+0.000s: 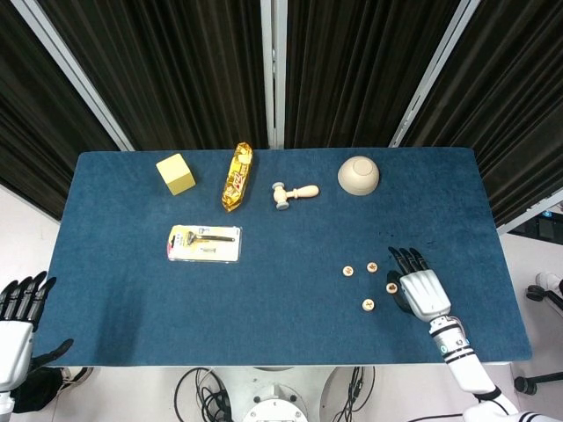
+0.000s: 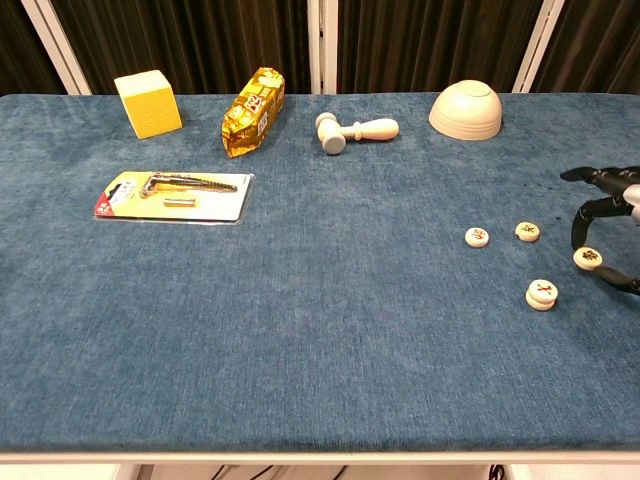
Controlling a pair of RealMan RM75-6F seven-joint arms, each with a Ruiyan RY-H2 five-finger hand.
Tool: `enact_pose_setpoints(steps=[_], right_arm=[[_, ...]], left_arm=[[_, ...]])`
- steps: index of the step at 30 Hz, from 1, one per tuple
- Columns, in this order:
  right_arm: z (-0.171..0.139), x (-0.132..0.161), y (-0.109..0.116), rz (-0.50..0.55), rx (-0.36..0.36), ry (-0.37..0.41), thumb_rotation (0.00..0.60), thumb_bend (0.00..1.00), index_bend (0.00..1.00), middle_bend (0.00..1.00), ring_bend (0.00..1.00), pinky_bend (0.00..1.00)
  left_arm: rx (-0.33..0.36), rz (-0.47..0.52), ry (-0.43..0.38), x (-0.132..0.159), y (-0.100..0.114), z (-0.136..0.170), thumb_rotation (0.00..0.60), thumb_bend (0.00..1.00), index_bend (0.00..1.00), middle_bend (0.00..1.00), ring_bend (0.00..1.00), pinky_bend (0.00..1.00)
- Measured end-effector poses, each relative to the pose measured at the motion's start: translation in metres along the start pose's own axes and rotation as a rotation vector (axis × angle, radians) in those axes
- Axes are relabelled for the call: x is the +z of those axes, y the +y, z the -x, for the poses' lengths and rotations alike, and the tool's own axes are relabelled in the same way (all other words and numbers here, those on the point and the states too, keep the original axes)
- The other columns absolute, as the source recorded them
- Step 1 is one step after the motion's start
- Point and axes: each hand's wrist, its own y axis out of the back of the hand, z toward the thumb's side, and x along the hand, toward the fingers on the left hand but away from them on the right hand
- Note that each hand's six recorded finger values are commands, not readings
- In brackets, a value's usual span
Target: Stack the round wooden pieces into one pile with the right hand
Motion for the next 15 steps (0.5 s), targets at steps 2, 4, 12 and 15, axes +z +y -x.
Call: enact_pose_setpoints(steps=[2, 4, 12, 15], right_arm=[[-0.002, 0.006, 0.005, 0.004, -0.012, 0.022, 0.600, 0.35, 0.52, 0.03, 0.00, 0.00], [-0.004, 0.013, 0.009, 0.005, -0.020, 0.044, 0.600, 0.35, 0.52, 0.03, 0.00, 0.00], [-0.015, 0.043, 0.012, -0.035, -0.002, 0.135, 0.600, 0.35, 0.53, 0.03, 0.00, 0.00], [-0.015, 0.047, 0.007, -0.045, 0.021, 0.144, 0.600, 0.35, 0.53, 0.03, 0.00, 0.00]], left_arm=[[-0.002, 0.000, 0.000, 0.000, 0.000, 0.000, 0.600, 0.09, 0.02, 0.00, 0.00, 0.00], [-0.002, 0.000, 0.000, 0.000, 0.000, 0.000, 0.600, 0.09, 0.02, 0.00, 0.00, 0.00], [-0.001, 0.000, 0.001, 0.000, 0.000, 0.000, 0.600, 0.09, 0.03, 0.00, 0.00, 0.00], [-0.001, -0.001, 0.000, 0.000, 0.000, 0.000, 0.600, 0.09, 0.03, 0.00, 0.00, 0.00]])
